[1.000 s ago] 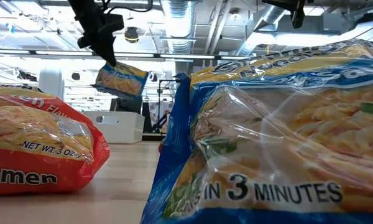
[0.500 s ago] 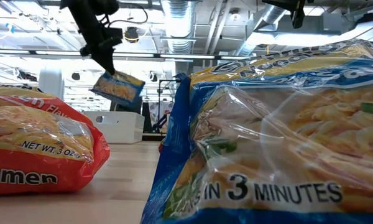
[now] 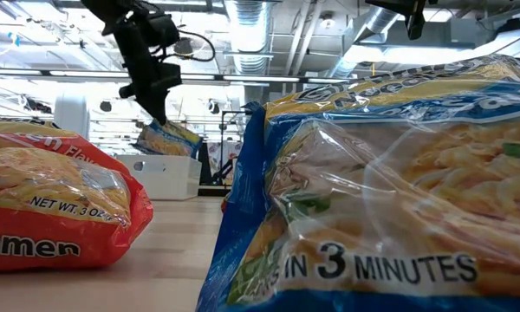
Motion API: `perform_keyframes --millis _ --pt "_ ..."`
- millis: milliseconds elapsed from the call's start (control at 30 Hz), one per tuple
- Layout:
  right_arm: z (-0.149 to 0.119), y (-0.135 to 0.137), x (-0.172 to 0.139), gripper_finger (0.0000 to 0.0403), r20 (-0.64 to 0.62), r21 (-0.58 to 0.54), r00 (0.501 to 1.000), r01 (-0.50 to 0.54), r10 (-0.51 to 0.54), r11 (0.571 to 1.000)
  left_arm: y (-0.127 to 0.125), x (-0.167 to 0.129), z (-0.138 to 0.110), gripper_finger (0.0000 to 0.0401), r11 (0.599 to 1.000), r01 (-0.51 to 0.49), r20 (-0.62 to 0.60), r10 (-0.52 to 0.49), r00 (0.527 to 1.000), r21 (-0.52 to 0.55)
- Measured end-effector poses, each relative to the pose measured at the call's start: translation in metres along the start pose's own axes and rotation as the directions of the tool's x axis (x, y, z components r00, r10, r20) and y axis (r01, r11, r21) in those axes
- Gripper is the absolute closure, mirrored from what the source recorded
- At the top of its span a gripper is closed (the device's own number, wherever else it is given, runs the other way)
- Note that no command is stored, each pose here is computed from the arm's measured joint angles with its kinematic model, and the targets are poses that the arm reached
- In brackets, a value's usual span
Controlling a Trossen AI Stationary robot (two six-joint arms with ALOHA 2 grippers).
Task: Sort Maruchan noodles
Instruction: Put the blue noodle pack into the left white bin
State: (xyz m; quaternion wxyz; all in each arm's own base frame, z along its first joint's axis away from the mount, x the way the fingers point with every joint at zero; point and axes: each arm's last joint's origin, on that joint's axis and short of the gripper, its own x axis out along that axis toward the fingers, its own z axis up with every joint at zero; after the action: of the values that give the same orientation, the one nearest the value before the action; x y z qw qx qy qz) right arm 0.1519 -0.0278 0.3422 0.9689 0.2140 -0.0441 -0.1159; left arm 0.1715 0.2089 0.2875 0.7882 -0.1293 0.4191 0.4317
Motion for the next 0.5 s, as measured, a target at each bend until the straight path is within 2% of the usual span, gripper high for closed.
perform_keyframes --millis 300,500 --pt "0.0 0.0 0.0 0.0243 0.0 0.0 1.0 0.0 0.0 1.0 -0.005 0.03 0.004 0.0401 0.999 0.021 -0.034 -0.022 0.999 -0.037" --pt "0.0 0.0 0.0 0.0243 0.0 0.0 1.0 -0.001 0.001 1.0 -0.003 0.039 0.006 0.0401 0.998 -0.036 -0.027 0.035 0.999 -0.047"
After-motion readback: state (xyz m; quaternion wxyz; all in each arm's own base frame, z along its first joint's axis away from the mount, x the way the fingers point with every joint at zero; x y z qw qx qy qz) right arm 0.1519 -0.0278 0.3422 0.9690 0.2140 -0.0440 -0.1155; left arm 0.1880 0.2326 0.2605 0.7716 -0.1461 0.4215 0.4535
